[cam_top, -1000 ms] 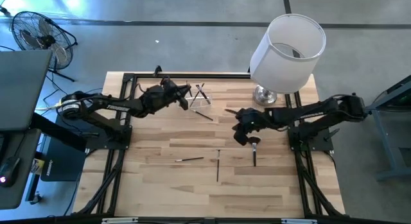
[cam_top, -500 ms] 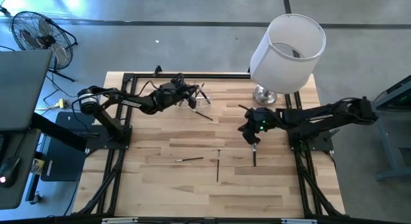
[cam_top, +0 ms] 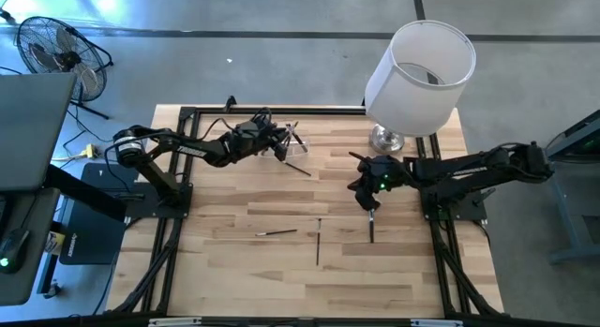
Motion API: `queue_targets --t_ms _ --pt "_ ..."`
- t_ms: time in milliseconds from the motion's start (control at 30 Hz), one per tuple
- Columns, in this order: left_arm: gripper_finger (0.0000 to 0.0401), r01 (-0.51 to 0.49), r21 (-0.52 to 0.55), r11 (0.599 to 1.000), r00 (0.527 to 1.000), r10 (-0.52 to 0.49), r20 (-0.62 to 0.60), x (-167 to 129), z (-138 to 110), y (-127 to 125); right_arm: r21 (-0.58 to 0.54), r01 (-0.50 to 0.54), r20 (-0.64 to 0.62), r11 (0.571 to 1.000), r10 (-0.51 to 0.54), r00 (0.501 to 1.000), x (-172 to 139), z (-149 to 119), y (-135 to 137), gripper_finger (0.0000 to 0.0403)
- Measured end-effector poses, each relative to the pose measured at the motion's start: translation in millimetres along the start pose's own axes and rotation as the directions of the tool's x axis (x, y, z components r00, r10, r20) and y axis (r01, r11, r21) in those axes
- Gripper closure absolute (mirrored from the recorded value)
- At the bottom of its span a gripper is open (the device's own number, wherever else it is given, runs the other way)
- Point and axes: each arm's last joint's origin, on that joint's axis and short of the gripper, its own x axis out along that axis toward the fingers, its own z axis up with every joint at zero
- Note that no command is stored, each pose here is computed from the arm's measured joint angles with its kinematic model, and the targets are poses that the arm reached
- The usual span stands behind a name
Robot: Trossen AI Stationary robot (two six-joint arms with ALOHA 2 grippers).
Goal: Put items in baskets/containers
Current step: Put the highlighter brush into the transparent organizer
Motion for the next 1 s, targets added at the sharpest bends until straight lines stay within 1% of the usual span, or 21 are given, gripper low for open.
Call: queue_targets --t_ms 233,300,433,533,733,800,867,1000 --pt "0.0321 0.003 0.0 1.0 1.0 -0.003 0.012 -0.2 2.0 -0.5 -0.007 -0.001 0.0 1.0 0.001 1.0 0.0 0.0 0.1 0.0402" --pt "0.0321 0.012 -0.002 1.0 1.0 -0.012 0.022 -0.6 6.2 -1.8 -0.006 -0.001 0.0 1.0 0.001 1.0 0.0 0.0 0.1 0.0401" --pt "0.0321 0.031 0.014 0.999 0.996 -0.032 0.086 -4.5 24.9 -6.3 -0.002 -0.006 -0.001 1.0 0.006 1.0 0.0 -0.1 0.6 0.0402" --pt "0.032 0.046 0.041 0.998 0.986 -0.052 0.161 -14.0 45.2 -10.0 -0.004 -0.004 0.002 1.0 0.004 1.0 0.0 0.1 0.7 0.0401" --pt "0.032 0.065 0.045 0.997 0.972 -0.074 0.224 -41.8 72.5 -11.4 -0.007 0.035 0.024 0.999 -0.034 0.999 0.1 0.6 -0.5 0.0397" --pt "0.032 0.085 0.049 0.995 0.972 -0.094 0.215 -53.1 78.7 -12.8 -0.007 0.053 0.035 0.999 -0.053 0.998 0.0 1.1 -0.9 0.0398" --pt "0.0324 0.1 0.056 0.993 0.976 -0.109 0.187 -62.4 79.8 -17.6 -0.006 0.073 0.047 0.997 -0.073 0.996 0.0 1.4 -1.5 0.04" --pt "0.0354 0.142 0.092 0.986 0.986 -0.149 0.072 -78.1 70.0 -33.8 -0.004 0.099 0.062 0.995 -0.099 0.993 -0.1 1.9 -2.3 0.0401"
